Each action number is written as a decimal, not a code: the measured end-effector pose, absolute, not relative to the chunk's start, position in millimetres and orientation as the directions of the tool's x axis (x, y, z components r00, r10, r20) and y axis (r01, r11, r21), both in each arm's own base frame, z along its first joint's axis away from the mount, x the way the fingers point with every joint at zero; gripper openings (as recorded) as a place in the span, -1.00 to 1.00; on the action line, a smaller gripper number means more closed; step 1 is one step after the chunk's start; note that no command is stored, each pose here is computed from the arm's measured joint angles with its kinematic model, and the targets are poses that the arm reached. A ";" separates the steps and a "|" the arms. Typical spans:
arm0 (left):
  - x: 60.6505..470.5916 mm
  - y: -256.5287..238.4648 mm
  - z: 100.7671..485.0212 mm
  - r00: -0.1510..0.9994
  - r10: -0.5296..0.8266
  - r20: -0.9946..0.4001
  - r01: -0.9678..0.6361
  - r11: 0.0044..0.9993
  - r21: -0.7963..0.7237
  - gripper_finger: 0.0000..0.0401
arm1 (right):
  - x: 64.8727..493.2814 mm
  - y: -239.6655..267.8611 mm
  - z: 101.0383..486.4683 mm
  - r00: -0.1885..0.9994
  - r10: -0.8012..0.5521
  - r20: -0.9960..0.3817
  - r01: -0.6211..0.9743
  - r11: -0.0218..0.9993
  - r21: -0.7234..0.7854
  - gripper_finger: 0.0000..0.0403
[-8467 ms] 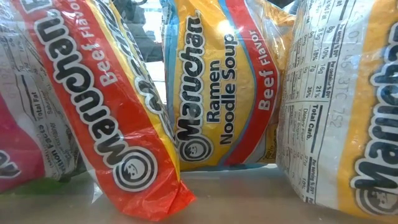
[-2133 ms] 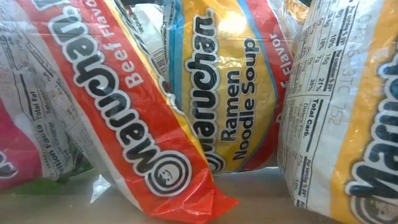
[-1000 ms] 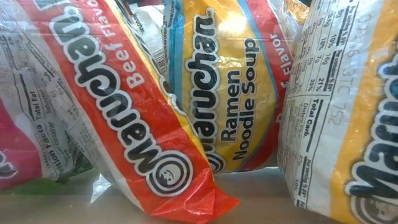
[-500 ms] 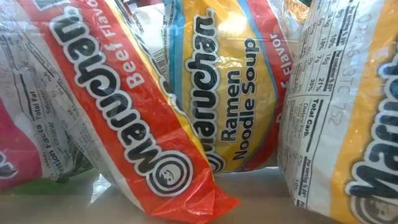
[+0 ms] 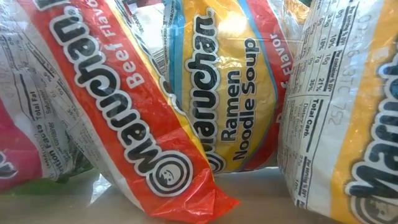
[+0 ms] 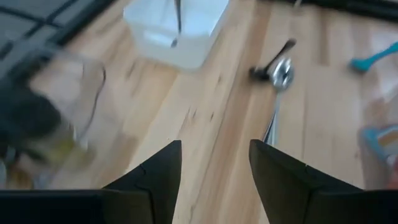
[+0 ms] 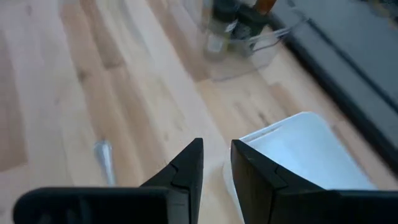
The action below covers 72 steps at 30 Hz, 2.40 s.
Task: Pick & Place Food Item
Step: Put the yellow seasoning bottle into the top transparent bin
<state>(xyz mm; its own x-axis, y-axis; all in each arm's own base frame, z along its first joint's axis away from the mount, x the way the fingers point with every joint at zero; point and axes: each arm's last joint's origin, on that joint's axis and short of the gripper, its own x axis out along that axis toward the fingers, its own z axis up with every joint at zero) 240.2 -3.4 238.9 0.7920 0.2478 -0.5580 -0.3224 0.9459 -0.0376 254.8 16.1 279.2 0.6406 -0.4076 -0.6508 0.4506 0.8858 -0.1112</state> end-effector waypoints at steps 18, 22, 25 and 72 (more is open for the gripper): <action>228.9 -2.9 203.3 0.768 0.250 -0.589 -0.350 0.935 -0.060 -0.23 | 239.0 52.1 268.0 0.572 -0.120 -0.812 0.243 0.970 0.028 -0.62; 229.7 -2.9 204.4 0.776 0.250 -0.579 -0.349 0.935 -0.065 -0.23 | 229.1 65.4 264.2 0.517 -0.100 -0.850 0.253 0.967 0.040 -0.62; 230.7 -3.0 205.7 0.786 0.249 -0.565 -0.348 0.935 -0.071 -0.23 | 221.0 71.2 261.1 0.462 -0.102 -0.881 0.278 0.960 0.034 -0.62; 234.0 -3.1 210.6 0.820 0.248 -0.517 -0.342 0.935 -0.095 -0.23 | 100.3 213.6 264.7 0.536 0.234 -0.811 0.096 0.938 0.334 -0.64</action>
<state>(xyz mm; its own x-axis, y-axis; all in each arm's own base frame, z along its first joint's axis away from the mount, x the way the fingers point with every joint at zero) 234.0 -3.1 210.6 0.8196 0.2477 -0.5166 -0.3424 0.9347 -0.0952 100.3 213.6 264.7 0.5364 0.2340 -0.8109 0.0962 0.9376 0.3342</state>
